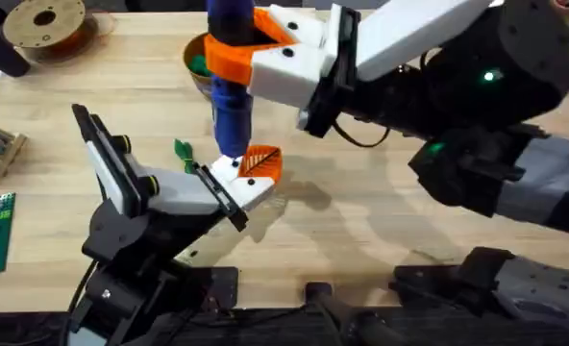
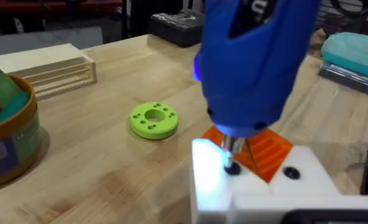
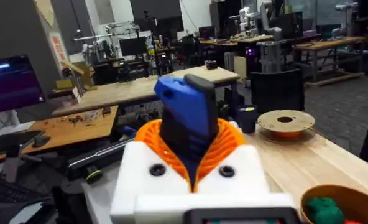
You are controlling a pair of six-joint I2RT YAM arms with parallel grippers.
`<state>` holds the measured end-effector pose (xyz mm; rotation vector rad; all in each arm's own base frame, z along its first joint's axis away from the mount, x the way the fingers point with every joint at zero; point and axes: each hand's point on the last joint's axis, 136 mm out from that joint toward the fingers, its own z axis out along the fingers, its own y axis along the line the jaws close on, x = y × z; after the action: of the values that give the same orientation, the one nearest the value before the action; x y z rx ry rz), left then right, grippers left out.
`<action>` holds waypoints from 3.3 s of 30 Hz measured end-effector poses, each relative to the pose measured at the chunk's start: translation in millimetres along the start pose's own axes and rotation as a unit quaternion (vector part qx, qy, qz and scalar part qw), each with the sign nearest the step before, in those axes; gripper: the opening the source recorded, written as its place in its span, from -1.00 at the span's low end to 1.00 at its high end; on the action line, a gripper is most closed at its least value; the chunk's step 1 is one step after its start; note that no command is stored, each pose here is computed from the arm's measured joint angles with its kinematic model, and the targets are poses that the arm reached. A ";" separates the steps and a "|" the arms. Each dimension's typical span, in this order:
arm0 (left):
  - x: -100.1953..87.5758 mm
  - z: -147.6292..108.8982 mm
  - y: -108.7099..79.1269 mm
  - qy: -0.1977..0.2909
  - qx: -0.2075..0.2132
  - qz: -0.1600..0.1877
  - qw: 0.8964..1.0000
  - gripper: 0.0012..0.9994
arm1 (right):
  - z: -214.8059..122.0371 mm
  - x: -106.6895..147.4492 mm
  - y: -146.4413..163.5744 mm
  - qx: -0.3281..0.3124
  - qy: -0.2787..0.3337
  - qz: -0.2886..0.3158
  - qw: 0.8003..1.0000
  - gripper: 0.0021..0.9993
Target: Pick up the gripper from the table and insert it into the empty holder that is missing its gripper. Then pick up a screw, insert it into the mounting hole, and use the screwdriver to tighten it. Finally, clean up the table by picking up the vegetable and placing it into the bucket.
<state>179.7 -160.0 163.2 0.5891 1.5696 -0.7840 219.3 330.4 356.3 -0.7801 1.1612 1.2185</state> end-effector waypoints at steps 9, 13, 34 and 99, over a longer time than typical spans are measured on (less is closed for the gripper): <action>0.0 0.0 0.1 0.000 0.000 0.000 1.000 -0.99 | 0.0 -0.7 1.4 -0.004 -0.001 -0.001 1.000 -0.95; 0.1 0.0 0.0 0.000 0.000 0.000 1.000 -0.99 | 0.0 -1.0 1.4 -0.004 -0.002 -0.002 1.000 -0.95; 0.3 0.0 0.2 0.001 0.000 -0.002 1.000 -0.99 | -0.3 5.1 -1.9 0.002 0.011 0.006 1.000 -0.95; 0.0 0.0 0.0 0.000 0.000 -0.001 1.000 -0.99 | -288.7 193.7 -239.1 0.202 0.669 -0.295 0.652 0.97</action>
<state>179.8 -159.9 163.2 0.5869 1.5706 -0.7858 368.8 65.8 63.6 -1.6018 1.9716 -0.4307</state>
